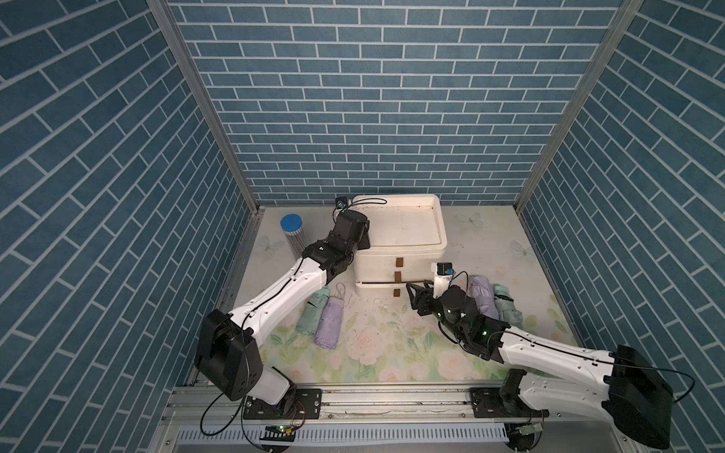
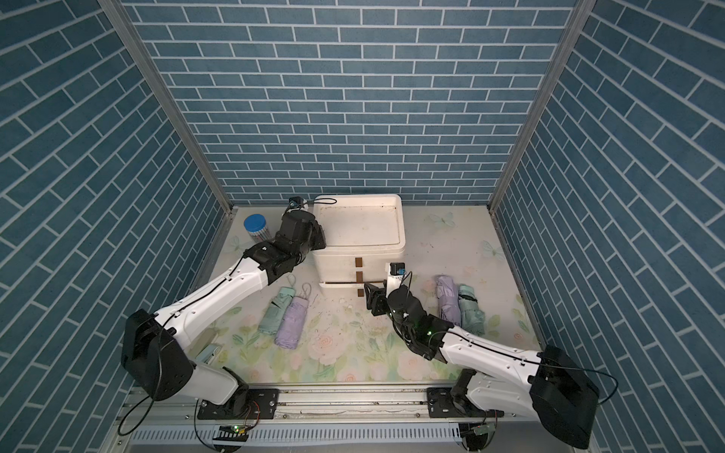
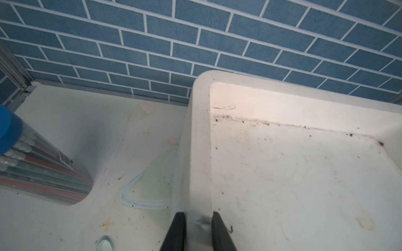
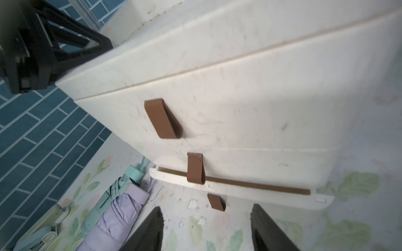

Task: Place the umbrella in the drawer by color
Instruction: Close the drawer in the storage box, then open the drawer in the storage box.

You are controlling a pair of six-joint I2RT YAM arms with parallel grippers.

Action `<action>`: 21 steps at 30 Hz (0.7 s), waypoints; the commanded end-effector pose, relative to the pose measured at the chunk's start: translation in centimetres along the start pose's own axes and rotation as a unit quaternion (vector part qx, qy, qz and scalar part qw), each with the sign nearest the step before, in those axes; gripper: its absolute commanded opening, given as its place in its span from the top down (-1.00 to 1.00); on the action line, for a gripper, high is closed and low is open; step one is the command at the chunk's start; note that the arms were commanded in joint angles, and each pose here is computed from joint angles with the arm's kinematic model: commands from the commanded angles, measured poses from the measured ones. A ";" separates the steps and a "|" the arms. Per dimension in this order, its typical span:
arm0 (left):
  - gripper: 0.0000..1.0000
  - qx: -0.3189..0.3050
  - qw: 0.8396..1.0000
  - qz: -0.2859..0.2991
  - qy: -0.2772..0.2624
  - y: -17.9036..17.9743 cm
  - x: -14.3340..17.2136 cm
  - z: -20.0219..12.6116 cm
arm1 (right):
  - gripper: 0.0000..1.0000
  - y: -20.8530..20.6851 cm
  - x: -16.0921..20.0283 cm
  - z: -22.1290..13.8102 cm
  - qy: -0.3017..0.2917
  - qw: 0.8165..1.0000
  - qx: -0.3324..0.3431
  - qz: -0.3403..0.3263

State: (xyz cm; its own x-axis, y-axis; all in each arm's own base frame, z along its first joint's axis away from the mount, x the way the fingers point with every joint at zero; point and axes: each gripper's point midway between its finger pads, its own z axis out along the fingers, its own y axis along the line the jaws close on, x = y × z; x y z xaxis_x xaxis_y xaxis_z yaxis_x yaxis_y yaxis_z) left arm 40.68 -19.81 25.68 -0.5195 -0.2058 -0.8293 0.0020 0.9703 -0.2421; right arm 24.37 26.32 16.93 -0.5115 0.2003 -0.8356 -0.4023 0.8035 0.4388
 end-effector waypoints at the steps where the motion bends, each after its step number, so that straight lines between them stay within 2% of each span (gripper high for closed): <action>1: 0.79 0.007 0.992 -0.016 0.122 0.3 7.1 0.1 | -0.33 1.6 -0.2 -0.2 -0.015 0.996 -0.062 0.069; 9: 0.85 0.016 0.991 -0.021 0.132 0.3 8.2 0.1 | -0.31 1.7 -0.7 1.0 -0.050 0.989 -0.089 0.109; 16: 0.94 0.019 0.991 -0.021 0.134 0.4 8.4 0.1 | -0.29 1.4 -0.7 2.4 -0.058 0.983 -0.105 0.138; 21: 1.00 0.017 0.990 -0.015 0.138 0.4 8.6 0.1 | -0.25 1.7 -0.4 3.0 -0.057 0.974 -0.143 0.165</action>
State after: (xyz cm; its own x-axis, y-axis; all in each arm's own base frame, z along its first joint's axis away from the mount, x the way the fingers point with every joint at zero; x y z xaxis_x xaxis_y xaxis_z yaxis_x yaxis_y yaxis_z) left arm 40.47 -19.83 25.64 -0.5000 -0.2344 -0.8337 0.0088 0.9613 -0.2755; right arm 26.45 28.62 15.47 -0.5601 0.4407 -0.7015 -0.3964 0.6009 0.6941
